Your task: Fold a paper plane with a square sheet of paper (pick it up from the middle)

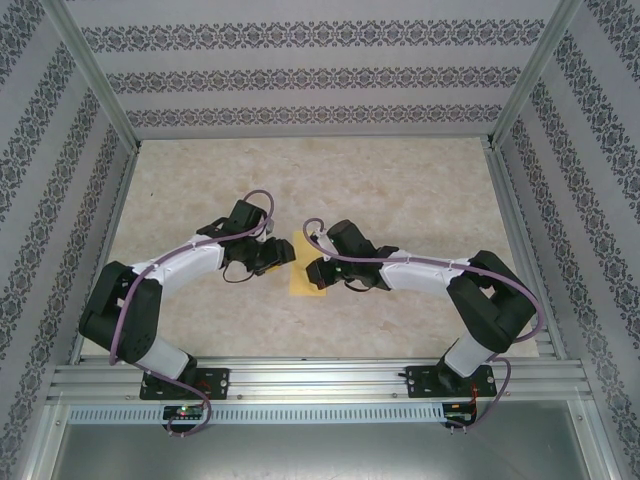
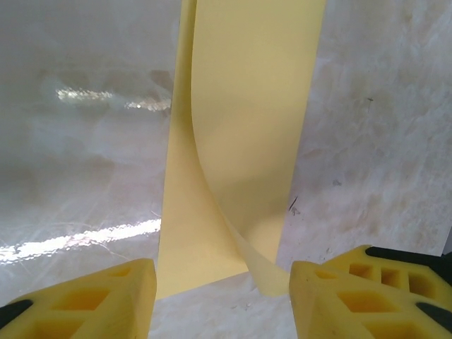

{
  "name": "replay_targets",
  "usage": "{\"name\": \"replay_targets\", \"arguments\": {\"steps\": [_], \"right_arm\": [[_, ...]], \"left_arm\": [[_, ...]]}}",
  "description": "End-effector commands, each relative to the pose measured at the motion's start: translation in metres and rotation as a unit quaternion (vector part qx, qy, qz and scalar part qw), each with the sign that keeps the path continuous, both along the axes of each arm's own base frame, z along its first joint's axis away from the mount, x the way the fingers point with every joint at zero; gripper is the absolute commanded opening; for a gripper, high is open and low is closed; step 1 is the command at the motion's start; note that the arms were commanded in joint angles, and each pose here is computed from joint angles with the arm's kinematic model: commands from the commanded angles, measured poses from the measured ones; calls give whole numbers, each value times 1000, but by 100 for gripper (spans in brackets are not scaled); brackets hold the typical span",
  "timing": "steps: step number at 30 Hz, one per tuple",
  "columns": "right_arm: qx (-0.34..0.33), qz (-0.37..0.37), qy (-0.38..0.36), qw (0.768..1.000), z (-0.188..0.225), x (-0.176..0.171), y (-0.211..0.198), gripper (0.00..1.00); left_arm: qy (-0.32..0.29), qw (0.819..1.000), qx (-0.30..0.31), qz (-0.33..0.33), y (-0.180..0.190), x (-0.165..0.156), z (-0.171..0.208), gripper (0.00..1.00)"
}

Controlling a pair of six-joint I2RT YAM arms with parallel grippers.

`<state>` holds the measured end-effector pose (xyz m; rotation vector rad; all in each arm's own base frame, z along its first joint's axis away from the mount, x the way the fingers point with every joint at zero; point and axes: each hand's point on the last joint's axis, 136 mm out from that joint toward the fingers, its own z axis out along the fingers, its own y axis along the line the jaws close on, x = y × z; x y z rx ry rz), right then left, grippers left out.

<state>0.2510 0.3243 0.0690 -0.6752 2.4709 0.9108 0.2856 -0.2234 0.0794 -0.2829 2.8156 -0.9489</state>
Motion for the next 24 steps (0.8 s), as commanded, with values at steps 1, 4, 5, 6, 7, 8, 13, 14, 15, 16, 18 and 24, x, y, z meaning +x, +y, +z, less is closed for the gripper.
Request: {"name": "replay_targets", "arguments": {"steps": [1, 4, 5, 6, 7, 8, 13, 14, 15, 16, 18, 24], "right_arm": [[22, 24, -5, 999, 9, -6, 3, 0], [24, 24, -9, 999, 10, -7, 2, 0], [25, 24, -10, 999, 11, -7, 2, 0], [25, 25, -15, 999, 12, -8, 3, 0], [23, 27, -22, 999, 13, -9, 4, 0], [20, 30, -29, 999, 13, -10, 5, 0], [2, 40, -68, 997, 16, -13, 11, 0], [-1, 41, -75, 996, 16, -14, 11, 0], [-6, 42, -82, 996, 16, -15, 12, 0], [-11, 44, -91, 995, 17, -16, 12, 0], [-23, 45, -110, 993, 18, -18, 11, 1], [-61, 30, -147, 987, 24, -20, 2, 22]], "left_arm": [[12, 1000, -26, 11, -12, 3, -4, 57], [29, 997, -58, 44, -22, 13, -7, 60], [36, 995, -74, 50, -27, 16, -7, 62], [41, 994, -86, 56, -31, 19, -6, 63], [45, 993, -91, 60, -34, 22, -7, 63], [50, 993, -92, 63, -35, 22, -8, 63], [67, 991, -94, 73, -39, 24, -16, 64], [70, 990, -96, 72, -40, 24, -17, 63], [75, 990, -95, 72, -41, 23, -20, 62], [79, 989, -98, 72, -42, 24, -22, 60], [81, 989, -107, 69, -46, 25, -23, 53], [83, 988, -119, 50, -55, 26, -23, 30]]}}
